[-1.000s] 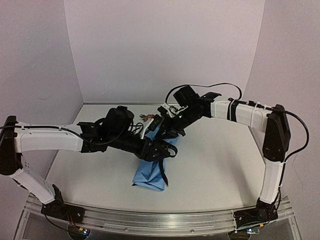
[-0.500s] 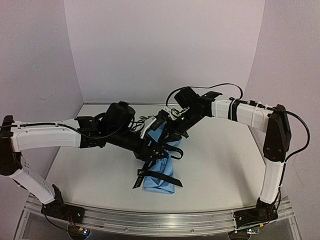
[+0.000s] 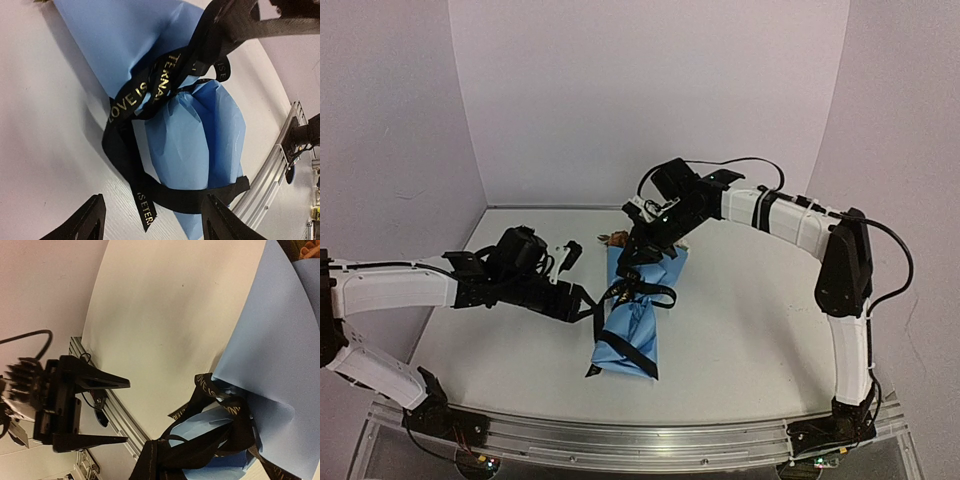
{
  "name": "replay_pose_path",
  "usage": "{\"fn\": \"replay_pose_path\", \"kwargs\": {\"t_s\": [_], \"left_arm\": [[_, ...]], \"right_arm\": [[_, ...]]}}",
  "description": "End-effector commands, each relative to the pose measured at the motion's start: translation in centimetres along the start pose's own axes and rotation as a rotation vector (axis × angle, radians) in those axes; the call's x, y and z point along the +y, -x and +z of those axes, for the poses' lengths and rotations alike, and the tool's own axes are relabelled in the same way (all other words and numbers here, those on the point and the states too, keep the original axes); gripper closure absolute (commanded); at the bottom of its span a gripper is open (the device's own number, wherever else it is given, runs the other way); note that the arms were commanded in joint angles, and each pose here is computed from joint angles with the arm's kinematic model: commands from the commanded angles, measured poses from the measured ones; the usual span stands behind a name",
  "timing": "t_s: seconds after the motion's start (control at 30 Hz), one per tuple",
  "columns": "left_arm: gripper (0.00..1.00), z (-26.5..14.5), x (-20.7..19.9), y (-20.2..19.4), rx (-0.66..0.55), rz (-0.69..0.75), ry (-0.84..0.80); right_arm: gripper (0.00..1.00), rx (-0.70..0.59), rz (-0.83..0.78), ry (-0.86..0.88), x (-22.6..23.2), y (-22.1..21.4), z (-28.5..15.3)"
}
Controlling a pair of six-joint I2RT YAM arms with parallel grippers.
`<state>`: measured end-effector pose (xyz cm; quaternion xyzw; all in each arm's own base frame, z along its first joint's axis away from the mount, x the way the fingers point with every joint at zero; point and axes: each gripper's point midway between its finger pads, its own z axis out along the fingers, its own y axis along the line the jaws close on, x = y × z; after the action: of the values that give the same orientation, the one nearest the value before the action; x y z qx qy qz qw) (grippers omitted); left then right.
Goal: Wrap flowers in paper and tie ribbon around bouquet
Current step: Cross the half-tied ribbon over the folded bouquet.
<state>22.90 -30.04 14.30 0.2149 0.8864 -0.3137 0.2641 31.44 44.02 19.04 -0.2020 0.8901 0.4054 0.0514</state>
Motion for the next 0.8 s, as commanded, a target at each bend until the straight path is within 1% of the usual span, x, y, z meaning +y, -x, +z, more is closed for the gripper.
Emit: {"fn": "replay_pose_path", "kwargs": {"t_s": [0.0, 0.13, 0.27, 0.33, 0.43, 0.5, 0.67, 0.77], "left_arm": [[0.32, 1.1, 1.2, -0.5, -0.009, -0.048, 0.010], [0.36, 2.8, 2.5, -0.5, -0.017, -0.093, 0.022], [0.40, 3.7, 5.8, 0.3, -0.055, -0.122, 0.184], [0.44, 3.8, 7.4, 1.1, -0.086, -0.158, 0.232], [0.48, 3.3, 8.6, 2.3, -0.135, -0.189, 0.249], [0.48, 3.3, 9.2, 2.6, -0.143, -0.196, 0.251], [0.49, 4.9, 8.3, 3.5, -0.117, -0.113, 0.186], [0.47, 6.0, 8.3, 3.1, -0.081, -0.058, 0.169]], "right_arm": [[1.00, -0.007, 0.014, 0.037, 1.1, 1.1, 0.6], [1.00, 0.011, 0.018, 0.030, 0.6, 0.4, 1.0], [1.00, 0.019, 0.012, 0.029, 0.4, 0.0, 1.3], [1.00, 0.019, 0.009, 0.030, 0.5, 0.0, 1.3], [1.00, 0.023, 0.005, 0.029, 0.5, -0.2, 1.3], [1.00, 0.026, -0.001, 0.030, 0.5, -0.4, 1.3], [1.00, 0.030, -0.009, 0.034, 0.5, -0.5, 1.3], [1.00, 0.032, -0.010, 0.037, 0.5, -0.4, 1.5]]}}
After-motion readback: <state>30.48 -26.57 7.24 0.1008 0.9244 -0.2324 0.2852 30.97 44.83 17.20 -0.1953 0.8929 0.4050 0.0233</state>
